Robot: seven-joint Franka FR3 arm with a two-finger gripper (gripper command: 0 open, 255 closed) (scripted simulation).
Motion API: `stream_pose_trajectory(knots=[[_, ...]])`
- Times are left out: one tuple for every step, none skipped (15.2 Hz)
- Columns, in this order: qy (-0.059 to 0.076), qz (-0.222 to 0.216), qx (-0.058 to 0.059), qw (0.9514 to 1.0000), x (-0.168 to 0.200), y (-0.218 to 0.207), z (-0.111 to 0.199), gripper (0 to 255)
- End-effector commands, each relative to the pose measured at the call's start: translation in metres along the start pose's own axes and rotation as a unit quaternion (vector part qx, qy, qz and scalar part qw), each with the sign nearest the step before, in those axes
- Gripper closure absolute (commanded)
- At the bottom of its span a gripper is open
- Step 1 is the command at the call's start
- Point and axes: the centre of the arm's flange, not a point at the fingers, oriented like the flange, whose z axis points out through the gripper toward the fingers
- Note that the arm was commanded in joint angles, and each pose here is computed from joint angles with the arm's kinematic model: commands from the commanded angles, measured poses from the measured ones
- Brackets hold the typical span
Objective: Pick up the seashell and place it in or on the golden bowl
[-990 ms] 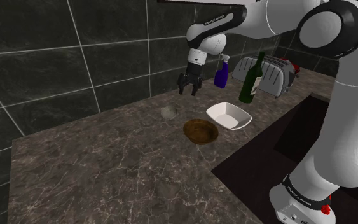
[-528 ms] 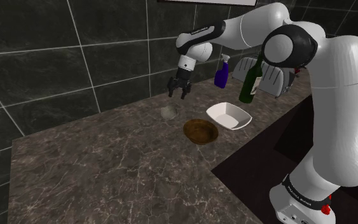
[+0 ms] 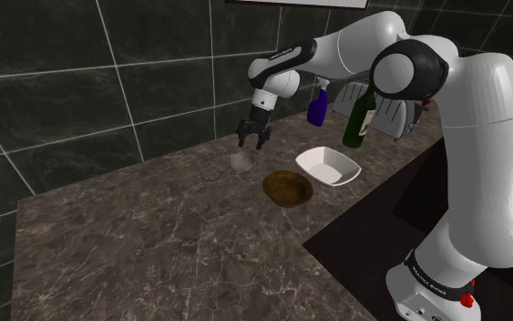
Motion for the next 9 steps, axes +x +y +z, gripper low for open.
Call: stream_pose_trajectory(knots=[[0.0, 0.0, 0.0, 1.0, 0.0, -0.0001, 0.0009, 0], [0.0, 0.0, 0.0, 1.0, 0.0, -0.0001, 0.0009, 0], [0.0, 0.0, 0.0, 1.0, 0.0, -0.0001, 0.0009, 0], [0.0, 0.0, 0.0, 1.0, 0.0, -0.0001, 0.0009, 0], [0.0, 0.0, 0.0, 1.0, 0.0, 0.0, 0.0009, 0], [0.0, 0.0, 0.0, 1.0, 0.0, 0.0, 0.0009, 255], [0.0, 0.0, 0.0, 1.0, 0.0, 0.0, 0.0009, 255], [0.0, 0.0, 0.0, 1.0, 0.0, 0.0, 0.0009, 255], [0.0, 0.0, 0.0, 1.0, 0.0, 0.0, 0.0009, 255]])
